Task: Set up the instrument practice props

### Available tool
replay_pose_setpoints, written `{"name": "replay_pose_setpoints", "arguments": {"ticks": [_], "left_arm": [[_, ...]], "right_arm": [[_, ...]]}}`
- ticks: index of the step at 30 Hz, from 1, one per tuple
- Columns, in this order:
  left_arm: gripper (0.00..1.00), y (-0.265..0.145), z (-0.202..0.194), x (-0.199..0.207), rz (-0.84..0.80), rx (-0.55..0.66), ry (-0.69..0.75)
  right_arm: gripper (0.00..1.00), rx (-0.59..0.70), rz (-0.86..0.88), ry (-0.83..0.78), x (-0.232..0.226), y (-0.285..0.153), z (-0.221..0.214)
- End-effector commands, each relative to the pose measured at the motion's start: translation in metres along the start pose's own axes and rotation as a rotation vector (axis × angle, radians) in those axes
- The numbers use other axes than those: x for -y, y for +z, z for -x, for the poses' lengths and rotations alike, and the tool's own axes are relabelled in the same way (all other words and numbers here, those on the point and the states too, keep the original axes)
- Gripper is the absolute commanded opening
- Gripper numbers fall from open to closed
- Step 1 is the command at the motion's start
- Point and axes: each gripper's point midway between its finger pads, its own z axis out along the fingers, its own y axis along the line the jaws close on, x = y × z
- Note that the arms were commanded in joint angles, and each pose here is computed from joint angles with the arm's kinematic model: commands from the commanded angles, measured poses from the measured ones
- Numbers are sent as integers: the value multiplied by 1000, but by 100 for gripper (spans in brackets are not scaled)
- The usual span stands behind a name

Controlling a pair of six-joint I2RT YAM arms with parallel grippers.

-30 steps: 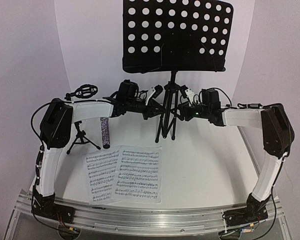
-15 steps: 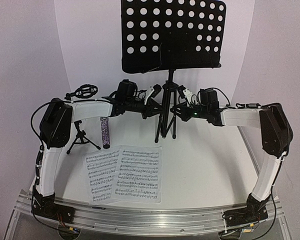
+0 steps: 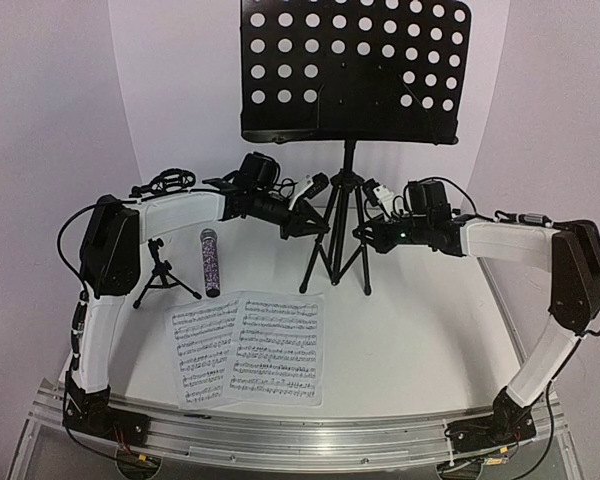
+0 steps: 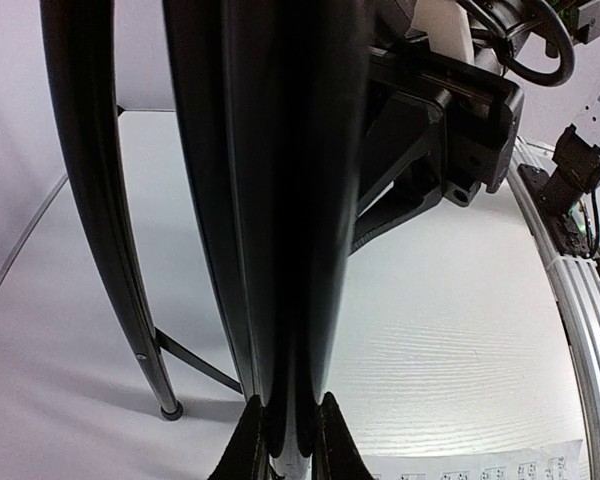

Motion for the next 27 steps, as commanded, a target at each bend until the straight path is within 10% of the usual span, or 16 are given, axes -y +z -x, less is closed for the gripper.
{"name": "replay_pose_setpoints", "arguments": {"ticks": [1, 27], "left_arm": [[0, -43, 30, -31, 134, -11, 72], [0, -55, -10, -25, 123, -214, 159]], "right_arm": [[0, 0, -137, -6, 14, -34, 9], [0, -318, -243, -8, 10, -81, -56]]}}
